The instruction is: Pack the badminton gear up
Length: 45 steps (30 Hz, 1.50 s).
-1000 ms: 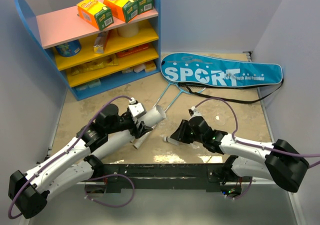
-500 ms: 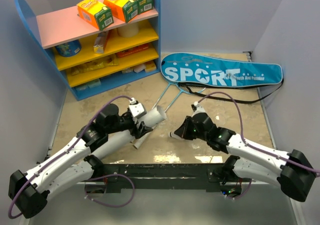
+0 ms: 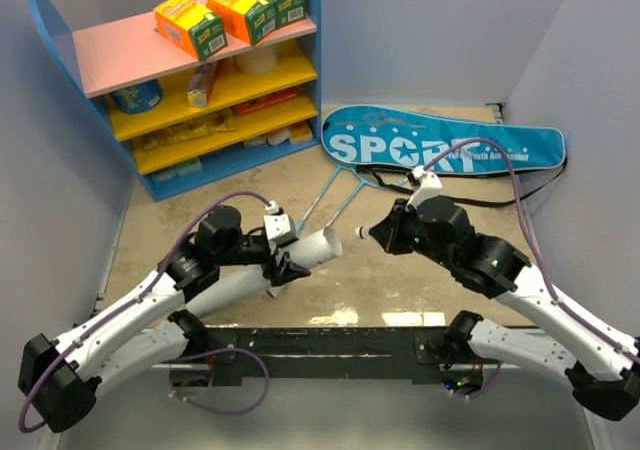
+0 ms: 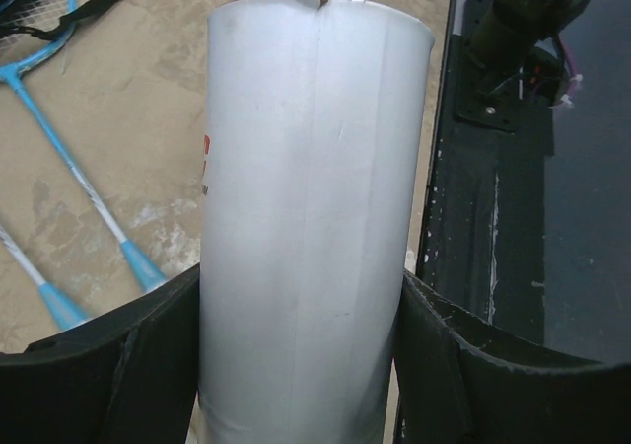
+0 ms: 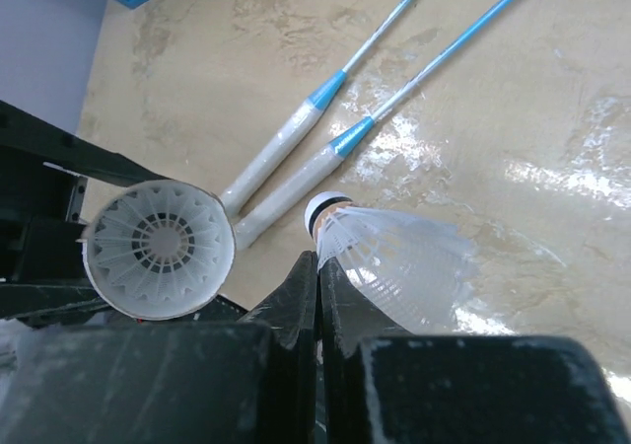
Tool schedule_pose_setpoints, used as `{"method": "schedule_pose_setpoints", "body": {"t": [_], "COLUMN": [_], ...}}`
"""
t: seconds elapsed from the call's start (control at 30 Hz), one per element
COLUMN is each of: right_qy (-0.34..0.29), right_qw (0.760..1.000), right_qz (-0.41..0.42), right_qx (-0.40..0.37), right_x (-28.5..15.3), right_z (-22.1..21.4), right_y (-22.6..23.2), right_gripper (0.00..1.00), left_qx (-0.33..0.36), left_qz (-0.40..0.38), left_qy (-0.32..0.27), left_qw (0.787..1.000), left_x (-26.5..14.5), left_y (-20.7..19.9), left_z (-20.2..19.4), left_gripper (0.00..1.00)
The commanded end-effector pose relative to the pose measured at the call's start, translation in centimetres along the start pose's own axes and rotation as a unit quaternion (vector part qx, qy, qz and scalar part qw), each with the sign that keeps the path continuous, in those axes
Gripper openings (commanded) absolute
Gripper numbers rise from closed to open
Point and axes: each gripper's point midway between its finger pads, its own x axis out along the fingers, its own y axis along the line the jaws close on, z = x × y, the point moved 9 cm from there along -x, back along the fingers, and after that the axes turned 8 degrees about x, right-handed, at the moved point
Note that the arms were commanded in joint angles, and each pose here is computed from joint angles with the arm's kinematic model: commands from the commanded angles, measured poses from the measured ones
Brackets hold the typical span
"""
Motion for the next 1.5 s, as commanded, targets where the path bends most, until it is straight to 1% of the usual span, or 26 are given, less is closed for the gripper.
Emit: {"method": "schedule_pose_setpoints", "body": {"t": [0.0,0.1,0.17,0.23,0.27,0.43,0.73,1.0,1.43,1.47], "right_qy": [0.001,-0.003,0.010,0.016,0.031,0.069,0.117,0.132,0.166,0.164], "right_qw": [0.999,0.997,0.995,0.993,0.991,0.984,0.971,0.966,0.956,0.953], "right_qz": [0.004,0.050,0.081,0.100,0.118,0.150,0.200,0.213,0.238,0.251], "right_qx": [-0.047,-0.053,-0.058,-0.061,-0.063,-0.066,-0.064,-0.056,-0.042,-0.041], "right_x": [-3.1,-5.0,-6.0,-6.4,-6.5,-6.4,-5.2,-4.1,-0.1,0.2], "right_z": [1.9,2.9,3.1,3.2,3.0,2.3,0.7,-0.6,-3.1,-3.3], "right_y": [0.9,2.0,2.7,3.2,3.6,4.1,4.5,4.5,4.9,5.2], "right_gripper": [0.00,0.00,0.00,0.00,0.00,0.00,0.00,0.00,0.00,0.00], "left_qx": [0.029,0.030,0.031,0.031,0.032,0.035,0.037,0.042,0.044,0.045], "left_qz": [-0.069,-0.097,-0.112,-0.118,-0.119,-0.133,-0.130,-0.130,-0.136,-0.137], "left_qy": [-0.047,-0.048,-0.050,-0.048,-0.049,-0.055,-0.060,-0.067,-0.074,-0.076], "left_qw": [0.996,0.994,0.992,0.991,0.991,0.989,0.989,0.988,0.987,0.987], "left_x": [0.4,0.6,0.7,0.8,0.8,0.7,0.6,0.4,0.3,0.2], "left_y": [-0.9,-1.4,-1.8,-2.0,-2.0,-2.4,-2.4,-2.5,-2.6,-2.7], "left_z": [2.0,2.0,1.9,1.9,1.9,2.1,2.3,2.6,2.7,2.8], "left_gripper": [0.00,0.00,0.00,0.00,0.00,0.00,0.00,0.00,0.00,0.00]}}
